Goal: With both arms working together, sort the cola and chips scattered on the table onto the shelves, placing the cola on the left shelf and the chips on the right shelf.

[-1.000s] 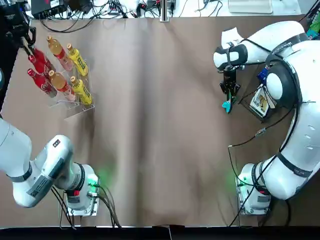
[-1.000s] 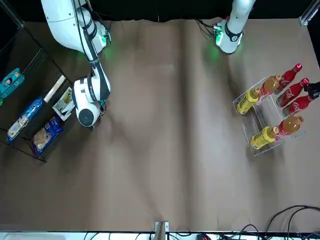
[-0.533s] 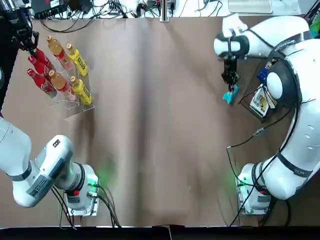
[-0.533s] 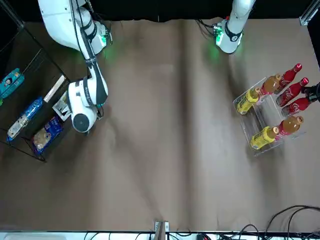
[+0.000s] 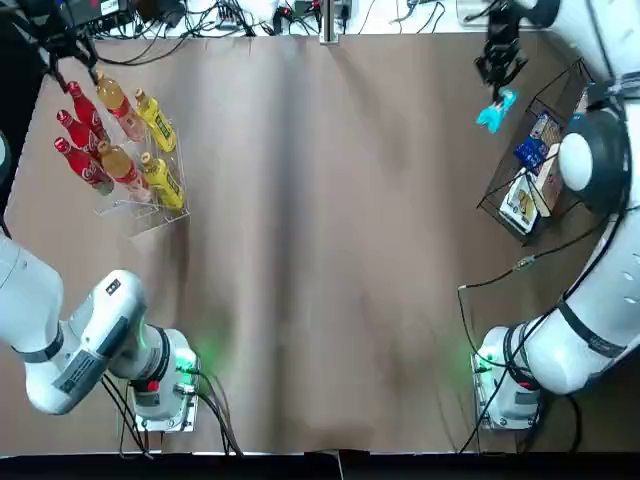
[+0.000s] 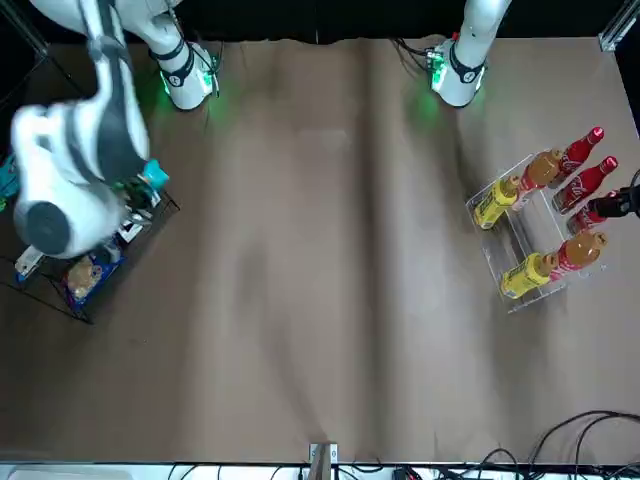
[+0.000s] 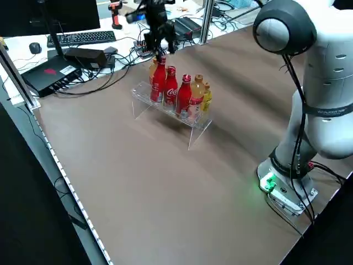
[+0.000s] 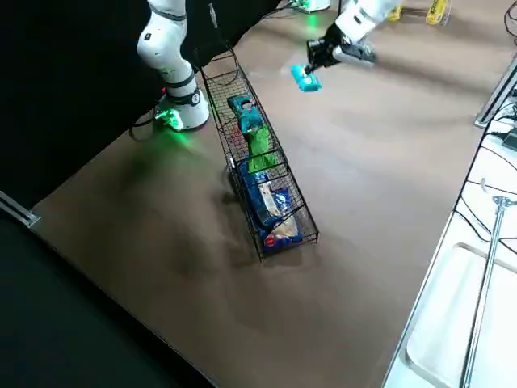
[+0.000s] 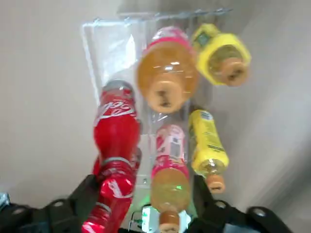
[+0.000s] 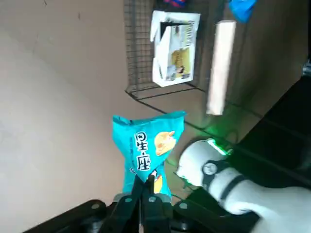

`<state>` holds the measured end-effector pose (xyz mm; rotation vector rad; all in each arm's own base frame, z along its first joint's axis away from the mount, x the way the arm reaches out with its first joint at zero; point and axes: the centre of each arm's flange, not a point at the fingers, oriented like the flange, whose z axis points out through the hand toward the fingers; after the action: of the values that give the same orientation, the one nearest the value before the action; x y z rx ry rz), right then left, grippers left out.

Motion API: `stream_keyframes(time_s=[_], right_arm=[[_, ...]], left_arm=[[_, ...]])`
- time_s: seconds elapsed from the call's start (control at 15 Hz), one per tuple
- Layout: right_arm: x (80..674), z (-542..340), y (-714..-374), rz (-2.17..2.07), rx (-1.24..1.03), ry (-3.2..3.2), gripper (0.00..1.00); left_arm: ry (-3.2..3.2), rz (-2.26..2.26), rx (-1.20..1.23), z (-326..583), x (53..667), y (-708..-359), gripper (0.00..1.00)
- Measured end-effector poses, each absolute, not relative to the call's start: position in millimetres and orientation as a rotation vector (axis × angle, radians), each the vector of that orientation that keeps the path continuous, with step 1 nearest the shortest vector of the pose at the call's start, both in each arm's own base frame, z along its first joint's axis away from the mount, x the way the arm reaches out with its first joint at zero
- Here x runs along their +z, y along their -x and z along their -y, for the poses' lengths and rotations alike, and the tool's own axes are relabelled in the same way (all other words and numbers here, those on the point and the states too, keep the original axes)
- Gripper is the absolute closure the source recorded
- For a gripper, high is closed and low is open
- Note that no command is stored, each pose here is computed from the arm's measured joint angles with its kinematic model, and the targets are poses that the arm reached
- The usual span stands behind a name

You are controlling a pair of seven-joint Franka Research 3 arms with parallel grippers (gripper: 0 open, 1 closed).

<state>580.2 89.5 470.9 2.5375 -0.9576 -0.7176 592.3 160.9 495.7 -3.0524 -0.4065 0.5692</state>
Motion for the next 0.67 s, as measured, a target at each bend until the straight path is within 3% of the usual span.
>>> stream_keyframes(time_s=[0.13, 0.67], right_arm=[[512.3, -57.4, -568.5, 0.937, -0.765, -2.568, 0.98], [620.7, 39.0, -517.6, 0.819, -0.723, -2.640, 0.97]], left_arm=[[3.073, 0.282, 0.520, -129.7, 512.9, -595.5, 0.00], [2.941, -0.212, 0.429, -20.4, 530.1, -605.1, 0.00]])
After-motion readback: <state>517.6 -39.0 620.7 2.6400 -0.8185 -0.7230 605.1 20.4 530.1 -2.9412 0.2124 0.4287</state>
